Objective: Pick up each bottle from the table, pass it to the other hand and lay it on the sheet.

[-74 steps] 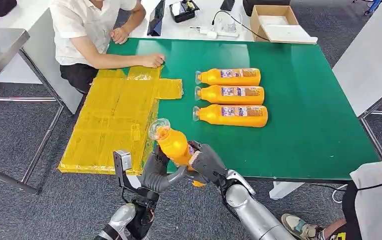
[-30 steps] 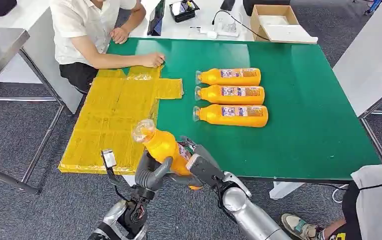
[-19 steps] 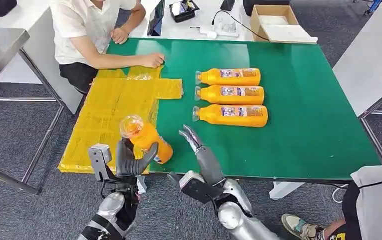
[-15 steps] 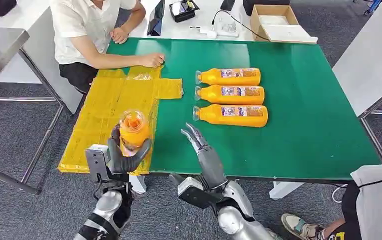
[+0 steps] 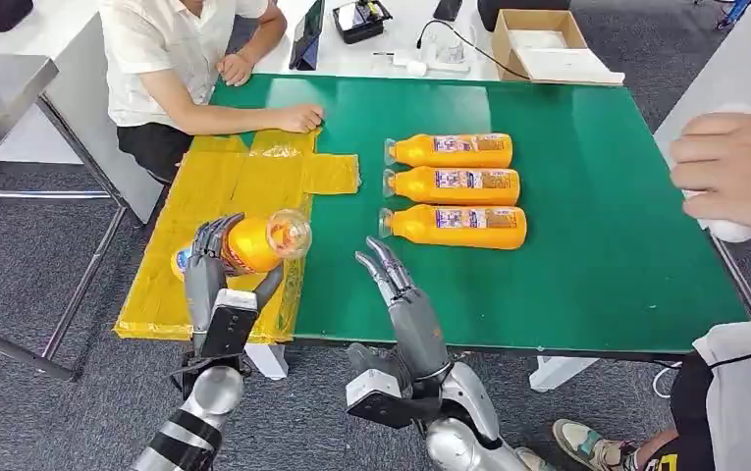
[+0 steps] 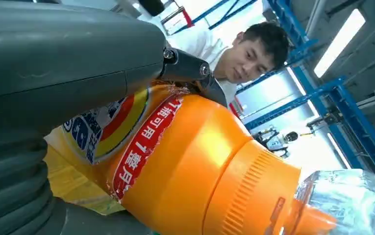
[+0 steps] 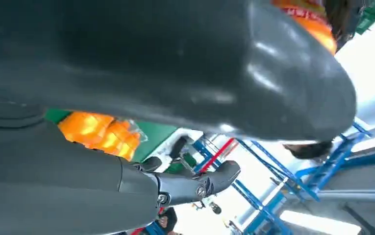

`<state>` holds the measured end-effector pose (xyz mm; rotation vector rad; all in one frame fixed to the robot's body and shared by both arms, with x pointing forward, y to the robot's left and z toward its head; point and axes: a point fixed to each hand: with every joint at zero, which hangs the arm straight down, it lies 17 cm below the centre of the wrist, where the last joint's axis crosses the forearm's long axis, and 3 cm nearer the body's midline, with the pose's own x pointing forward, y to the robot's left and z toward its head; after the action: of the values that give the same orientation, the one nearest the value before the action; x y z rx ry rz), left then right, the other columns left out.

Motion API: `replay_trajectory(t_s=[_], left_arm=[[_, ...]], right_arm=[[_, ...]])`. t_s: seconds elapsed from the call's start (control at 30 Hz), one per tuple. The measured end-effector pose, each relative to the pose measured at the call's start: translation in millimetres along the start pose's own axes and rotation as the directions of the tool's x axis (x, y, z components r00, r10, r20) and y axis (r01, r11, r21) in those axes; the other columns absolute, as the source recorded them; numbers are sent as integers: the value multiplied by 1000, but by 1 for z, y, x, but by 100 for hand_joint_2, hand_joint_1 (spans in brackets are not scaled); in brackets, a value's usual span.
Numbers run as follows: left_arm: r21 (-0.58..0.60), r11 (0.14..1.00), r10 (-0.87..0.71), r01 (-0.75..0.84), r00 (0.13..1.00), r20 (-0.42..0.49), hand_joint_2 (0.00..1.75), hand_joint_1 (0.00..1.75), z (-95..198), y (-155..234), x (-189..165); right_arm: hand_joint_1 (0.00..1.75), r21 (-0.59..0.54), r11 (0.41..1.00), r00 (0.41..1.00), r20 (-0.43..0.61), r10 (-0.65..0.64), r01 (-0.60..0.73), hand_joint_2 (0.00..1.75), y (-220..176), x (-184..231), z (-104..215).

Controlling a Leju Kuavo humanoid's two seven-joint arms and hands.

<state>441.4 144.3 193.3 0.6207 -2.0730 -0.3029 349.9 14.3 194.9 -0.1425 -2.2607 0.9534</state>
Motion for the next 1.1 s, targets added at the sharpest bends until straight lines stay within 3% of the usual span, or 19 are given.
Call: replay_trajectory(t_s=[0.1, 0.2, 0.4, 0.43, 0.67, 0.8, 0.97, 1.0, 1.03, 1.1], left_arm=[[1, 1000, -10, 10, 1000, 4, 175, 175, -1, 1, 0], [-76, 987, -141, 143, 989, 37, 175, 175, -3, -15, -1], [-296, 836, -460, 463, 884, 84, 175, 175, -6, -64, -53], [-320, 813, -486, 486, 869, 86, 175, 175, -7, -68, -62], [-639, 583, -632, 501, 774, 31, 175, 175, 27, -97, -150], [-725, 493, -689, 481, 725, 13, 175, 175, 31, -95, -176], [-773, 448, -718, 450, 696, -11, 175, 175, 27, -91, -189], [-777, 445, -720, 446, 694, -14, 175, 23, 27, -90, -190], [-781, 441, -721, 442, 693, -16, 175, 0, 28, -90, -191], [-786, 446, -717, 428, 697, -27, 175, 0, 27, -89, -192]], right_arm=[[0, -4, 1000, 1000, 3, -2, 2, 0, -1, 2, 0], [0, 6, 1000, 1000, 7, -15, 15, 0, 1, 3, 0], [0, 37, 996, 996, 30, -79, 78, 0, 9, 14, -5], [0, 40, 995, 995, 35, -88, 87, 175, 10, 16, -6], [0, 53, 989, 987, 75, -139, 135, 175, 13, 32, -13], [0, 53, 987, 984, 90, -155, 151, 175, 13, 38, -16], [0, 57, 985, 981, 98, -166, 161, 175, 15, 42, -17], [0, 56, 985, 981, 99, -166, 161, 175, 15, 42, -17], [0, 56, 985, 981, 100, -166, 161, 175, 14, 42, -17], [0, 54, 985, 981, 101, -167, 162, 175, 14, 42, -18]])
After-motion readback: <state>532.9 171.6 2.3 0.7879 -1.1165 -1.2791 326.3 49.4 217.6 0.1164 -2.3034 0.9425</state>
